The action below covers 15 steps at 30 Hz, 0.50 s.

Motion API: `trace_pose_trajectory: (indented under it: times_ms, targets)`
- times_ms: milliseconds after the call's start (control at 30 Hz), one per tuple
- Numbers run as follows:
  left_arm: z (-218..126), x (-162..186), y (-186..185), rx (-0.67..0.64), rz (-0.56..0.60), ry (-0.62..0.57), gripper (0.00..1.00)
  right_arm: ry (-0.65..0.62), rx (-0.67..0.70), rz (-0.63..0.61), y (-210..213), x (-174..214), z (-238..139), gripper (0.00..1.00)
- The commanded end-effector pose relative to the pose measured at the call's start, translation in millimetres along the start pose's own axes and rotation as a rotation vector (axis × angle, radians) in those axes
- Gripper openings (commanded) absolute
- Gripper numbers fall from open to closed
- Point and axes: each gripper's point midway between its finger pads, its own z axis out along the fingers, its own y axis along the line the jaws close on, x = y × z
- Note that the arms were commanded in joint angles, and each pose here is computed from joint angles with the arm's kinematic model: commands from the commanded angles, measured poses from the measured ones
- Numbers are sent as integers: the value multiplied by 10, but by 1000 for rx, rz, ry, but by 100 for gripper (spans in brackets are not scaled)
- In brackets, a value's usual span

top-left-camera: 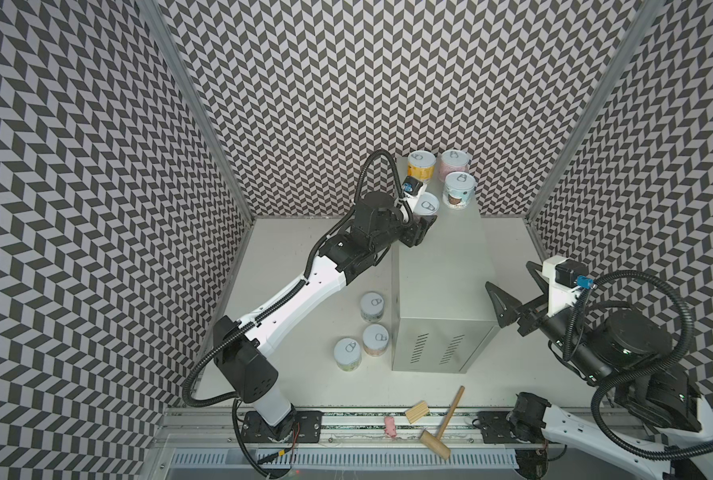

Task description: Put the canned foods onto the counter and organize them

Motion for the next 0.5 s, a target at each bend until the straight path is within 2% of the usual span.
trace_pose_trajectory:
  times_ms: [0,167,467]
  targets:
    - [113,-34,68,20,43,-11,64,-32,3,10,37,-70,76,99]
    - [289,74,193,14,40,17,64,-31,1,-1,85,-66,157,99]
    - [407,216,296,32,24,38,64,-30,-10,-8,157,-61,254,99]
